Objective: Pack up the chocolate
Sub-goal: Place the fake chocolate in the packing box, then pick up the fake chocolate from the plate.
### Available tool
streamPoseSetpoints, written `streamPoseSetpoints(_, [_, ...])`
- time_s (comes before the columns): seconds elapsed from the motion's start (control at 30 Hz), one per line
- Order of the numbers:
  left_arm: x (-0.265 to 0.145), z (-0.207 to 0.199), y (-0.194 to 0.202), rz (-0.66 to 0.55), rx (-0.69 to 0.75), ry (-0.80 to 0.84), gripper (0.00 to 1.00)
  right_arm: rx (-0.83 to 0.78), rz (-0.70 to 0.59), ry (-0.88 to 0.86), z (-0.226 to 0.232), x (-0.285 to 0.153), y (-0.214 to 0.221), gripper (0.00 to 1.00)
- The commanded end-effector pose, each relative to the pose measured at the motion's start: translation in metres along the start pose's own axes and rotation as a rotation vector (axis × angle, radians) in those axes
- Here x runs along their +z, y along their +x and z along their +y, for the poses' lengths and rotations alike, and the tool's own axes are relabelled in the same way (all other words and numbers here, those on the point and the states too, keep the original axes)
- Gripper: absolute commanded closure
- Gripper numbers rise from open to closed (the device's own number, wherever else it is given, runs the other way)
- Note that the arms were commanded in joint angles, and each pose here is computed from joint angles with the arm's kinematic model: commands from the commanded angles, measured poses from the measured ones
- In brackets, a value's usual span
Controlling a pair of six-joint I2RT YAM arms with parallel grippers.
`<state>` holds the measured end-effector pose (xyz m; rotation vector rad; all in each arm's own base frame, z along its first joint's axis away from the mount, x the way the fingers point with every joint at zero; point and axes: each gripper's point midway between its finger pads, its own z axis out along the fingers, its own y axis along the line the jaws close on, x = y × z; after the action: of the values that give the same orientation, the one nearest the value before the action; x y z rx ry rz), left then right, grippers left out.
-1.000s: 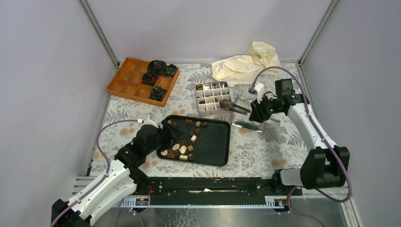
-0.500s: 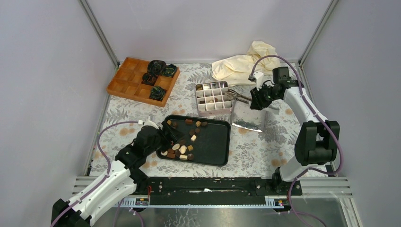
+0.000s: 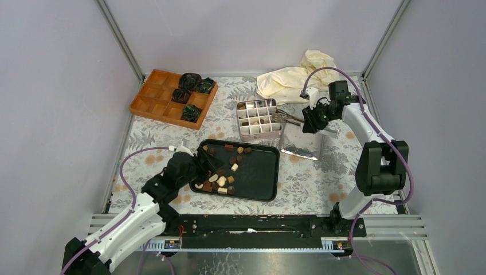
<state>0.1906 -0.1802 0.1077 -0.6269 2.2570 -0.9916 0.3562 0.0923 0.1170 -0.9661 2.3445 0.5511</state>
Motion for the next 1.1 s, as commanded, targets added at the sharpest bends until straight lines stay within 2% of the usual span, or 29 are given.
streamPoseSetpoints(0.0, [0.0,-0.015,-0.006,-0.02,-0.007,0.059,0.14,-0.044,-0.049,0.016,-0.004,-0.008,-0.02,0.55])
streamPoseSetpoints(0.13, [0.0,-0.016,-0.006,-0.019,-0.009,0.059,0.14,-0.049,-0.051,0.019,-0.003,-0.009,-0.02,0.5])
streamPoseSetpoints(0.47, [-0.001,-0.018,-0.006,-0.017,-0.009,0.068,0.14,-0.084,-0.137,-0.016,0.018,-0.029,-0.038,0.51])
streamPoseSetpoints(0.67, [-0.002,-0.02,-0.007,-0.017,0.017,0.068,0.15,-0.164,-0.266,-0.161,0.068,-0.049,-0.044,0.52])
streamPoseSetpoints(0.87, [-0.007,-0.023,-0.013,-0.005,0.121,0.01,0.15,-0.272,-0.381,-0.363,0.127,-0.059,-0.026,0.53])
streamPoseSetpoints(1.07, [-0.01,-0.024,-0.018,-0.01,0.156,-0.022,0.15,-0.518,-0.342,-0.561,0.187,-0.047,0.019,0.54])
